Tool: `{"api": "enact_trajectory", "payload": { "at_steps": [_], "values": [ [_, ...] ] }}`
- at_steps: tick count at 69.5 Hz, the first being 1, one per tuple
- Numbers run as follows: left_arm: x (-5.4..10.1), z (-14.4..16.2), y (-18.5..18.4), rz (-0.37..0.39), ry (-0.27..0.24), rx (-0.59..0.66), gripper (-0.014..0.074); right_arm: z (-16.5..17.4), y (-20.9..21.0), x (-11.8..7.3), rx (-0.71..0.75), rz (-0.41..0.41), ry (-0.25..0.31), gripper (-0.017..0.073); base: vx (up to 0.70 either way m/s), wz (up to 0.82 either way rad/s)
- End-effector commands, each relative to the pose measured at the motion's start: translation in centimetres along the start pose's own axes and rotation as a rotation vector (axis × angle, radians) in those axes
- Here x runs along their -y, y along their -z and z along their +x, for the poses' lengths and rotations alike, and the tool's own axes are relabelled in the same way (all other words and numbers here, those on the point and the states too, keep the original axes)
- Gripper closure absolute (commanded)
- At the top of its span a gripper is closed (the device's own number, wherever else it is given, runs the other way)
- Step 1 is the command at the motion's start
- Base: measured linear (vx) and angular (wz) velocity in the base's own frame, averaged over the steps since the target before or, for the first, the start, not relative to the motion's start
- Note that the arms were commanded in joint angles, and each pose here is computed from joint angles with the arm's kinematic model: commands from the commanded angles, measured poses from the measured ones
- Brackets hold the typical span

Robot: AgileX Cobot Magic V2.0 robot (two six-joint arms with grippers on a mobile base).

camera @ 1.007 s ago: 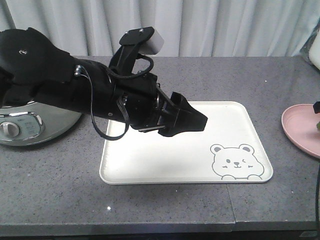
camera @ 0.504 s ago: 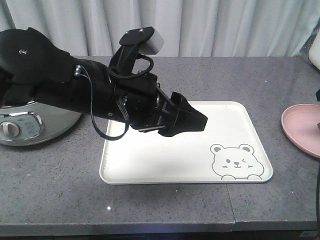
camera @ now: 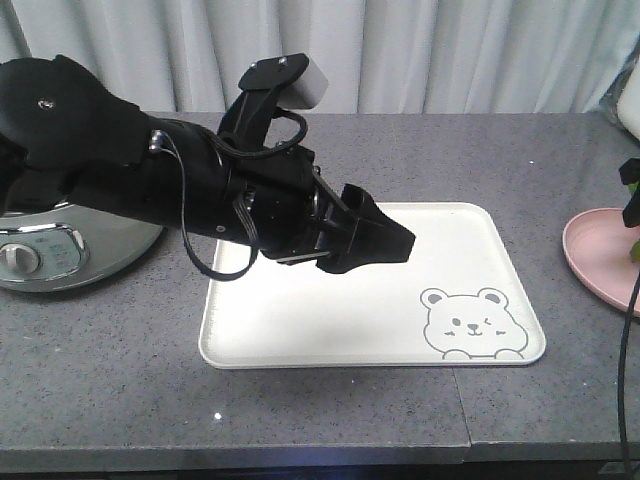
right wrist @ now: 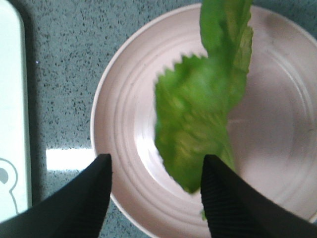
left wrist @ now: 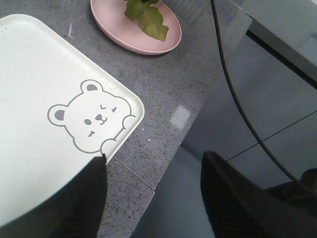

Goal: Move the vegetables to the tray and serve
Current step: 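Carry the lettuce with the right gripper and drop it onto the pink plate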

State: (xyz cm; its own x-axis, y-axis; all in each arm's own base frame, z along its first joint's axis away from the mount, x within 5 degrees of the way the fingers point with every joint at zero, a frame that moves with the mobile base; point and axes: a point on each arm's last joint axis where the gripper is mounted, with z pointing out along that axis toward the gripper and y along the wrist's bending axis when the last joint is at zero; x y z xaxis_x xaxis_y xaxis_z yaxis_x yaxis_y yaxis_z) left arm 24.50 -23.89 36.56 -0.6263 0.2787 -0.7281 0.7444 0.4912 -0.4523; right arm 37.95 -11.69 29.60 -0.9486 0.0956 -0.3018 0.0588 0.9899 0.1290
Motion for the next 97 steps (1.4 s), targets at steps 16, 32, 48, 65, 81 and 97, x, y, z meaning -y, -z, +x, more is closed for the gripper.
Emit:
{"api": "enact_trajectory", "payload": {
  "at_steps": [16, 32, 48, 65, 81, 97],
  "values": [
    [1.5, -1.2, 1.6, 0.034, 0.002, 0.088, 0.0176, 0.7, 5.2, 0.1, 0.110, 0.120, -0.028, 0.0156, 0.00, 0.00],
    [1.5, -1.2, 1.6, 0.034, 0.002, 0.088, 0.0176, 3.9, 6.8, 4.2, 0.137, 0.146, -0.185, 0.0156, 0.00, 0.00],
    [1.5, -1.2, 1.6, 0.034, 0.002, 0.088, 0.0176, 5.1, 5.9, 7.8, 0.160, 0.152, -0.292, 0.0156, 0.00, 0.00],
    [1.5, -1.2, 1.6, 0.034, 0.002, 0.088, 0.0176, 4.2, 2.1, 9.4, 0.116, 0.142, -0.260, 0.0156, 0.00, 0.00],
    [1.5, -1.2, 1.6, 0.034, 0.002, 0.088, 0.0176, 3.8, -0.8, 10.6, 0.086, 0.138, -0.248, 0.0156, 0.00, 0.00],
    [1.5, -1.2, 1.6, 0.034, 0.002, 0.089, 0.0176, 3.6, -2.6, 11.3, 0.081, 0.138, -0.257, 0.0174, 0.00, 0.00]
  ]
}}
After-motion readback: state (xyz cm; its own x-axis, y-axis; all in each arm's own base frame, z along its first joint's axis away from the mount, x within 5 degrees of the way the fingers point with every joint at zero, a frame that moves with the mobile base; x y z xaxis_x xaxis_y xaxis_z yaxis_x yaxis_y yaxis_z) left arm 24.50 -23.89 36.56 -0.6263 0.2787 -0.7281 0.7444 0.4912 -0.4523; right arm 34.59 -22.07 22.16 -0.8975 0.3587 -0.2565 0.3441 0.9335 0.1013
